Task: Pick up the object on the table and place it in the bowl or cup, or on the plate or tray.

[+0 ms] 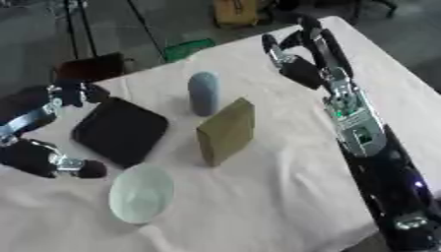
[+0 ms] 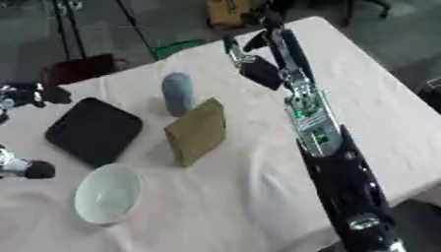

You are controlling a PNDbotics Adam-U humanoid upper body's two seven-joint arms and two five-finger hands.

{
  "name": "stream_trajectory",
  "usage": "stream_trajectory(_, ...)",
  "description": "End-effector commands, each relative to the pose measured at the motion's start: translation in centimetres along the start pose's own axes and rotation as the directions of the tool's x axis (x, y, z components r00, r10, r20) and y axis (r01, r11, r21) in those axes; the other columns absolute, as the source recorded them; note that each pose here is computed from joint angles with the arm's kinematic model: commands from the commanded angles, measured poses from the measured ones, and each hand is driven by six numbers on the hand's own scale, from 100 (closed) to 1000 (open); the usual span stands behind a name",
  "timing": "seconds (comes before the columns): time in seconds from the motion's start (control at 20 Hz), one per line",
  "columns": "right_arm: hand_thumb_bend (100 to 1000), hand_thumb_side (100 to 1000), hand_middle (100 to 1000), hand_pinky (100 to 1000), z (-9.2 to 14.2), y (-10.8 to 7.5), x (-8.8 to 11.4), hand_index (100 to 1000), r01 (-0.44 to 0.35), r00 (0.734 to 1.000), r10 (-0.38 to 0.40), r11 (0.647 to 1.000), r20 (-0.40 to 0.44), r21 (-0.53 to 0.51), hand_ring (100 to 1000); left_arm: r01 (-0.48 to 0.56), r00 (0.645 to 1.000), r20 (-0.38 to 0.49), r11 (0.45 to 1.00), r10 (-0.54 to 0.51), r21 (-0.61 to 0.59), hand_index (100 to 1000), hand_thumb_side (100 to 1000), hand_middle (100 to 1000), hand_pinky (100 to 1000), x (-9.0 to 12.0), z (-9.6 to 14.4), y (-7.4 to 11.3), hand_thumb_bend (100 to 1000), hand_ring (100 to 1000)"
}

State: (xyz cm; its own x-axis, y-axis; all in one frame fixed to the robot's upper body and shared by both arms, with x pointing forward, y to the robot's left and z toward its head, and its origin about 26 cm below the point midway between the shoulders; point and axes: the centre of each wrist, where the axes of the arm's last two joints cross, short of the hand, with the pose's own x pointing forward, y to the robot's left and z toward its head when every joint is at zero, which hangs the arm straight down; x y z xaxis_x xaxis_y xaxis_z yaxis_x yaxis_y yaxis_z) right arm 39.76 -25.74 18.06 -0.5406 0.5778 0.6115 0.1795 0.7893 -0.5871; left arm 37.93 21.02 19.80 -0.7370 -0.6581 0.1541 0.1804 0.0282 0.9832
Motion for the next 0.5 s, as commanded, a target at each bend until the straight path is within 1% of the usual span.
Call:
stream_trajectory(0.05, 327, 543, 803, 693, -0.6, -0.8, 0.7, 861, -0.017, 0.999, 0.017, 1.0, 0.034, -0.009, 570, 0.059, 0.998, -0.012, 0.998, -0.059, -0.011, 890, 817, 864, 814, 0.1, -1.1, -0.1, 971, 848)
stream_trajectory(0.2, 327, 543, 803, 693, -0.6, -0.7, 0.7, 861, -0.016, 0.999, 0.016, 1.0, 0.034, -0.007, 570, 0.074, 0.997, -0.016, 0.997, -0.075, -0.025, 890, 818, 865, 815, 0.0, -1.9, -1.0, 972, 848)
stream_trajectory(0.25, 326, 543, 803, 693, -0.6, -0.7, 0.7, 861, -0.016, 0.999, 0.016, 1.0, 0.034, -0.007, 570, 0.077, 0.997, -0.016, 0.997, -0.077, -0.028, 889, 809, 869, 819, 0.0, -2.1, -1.2, 1000, 849)
stream_trajectory(0.3, 326, 543, 803, 693, -0.6, -0.7, 0.8, 861, -0.016, 0.999, 0.016, 1.0, 0.035, -0.007, 570, 0.077, 0.997, -0.014, 0.996, -0.077, -0.037, 889, 828, 869, 819, 0.0, -2.4, -1.6, 975, 849)
stream_trajectory(0.5, 325, 543, 803, 693, -0.7, -0.7, 0.8, 860, -0.015, 0.999, 0.015, 1.0, 0.036, -0.006, 570, 0.087, 0.996, 0.005, 0.994, -0.087, -0.059, 889, 830, 874, 826, 0.4, -3.4, -2.7, 989, 854)
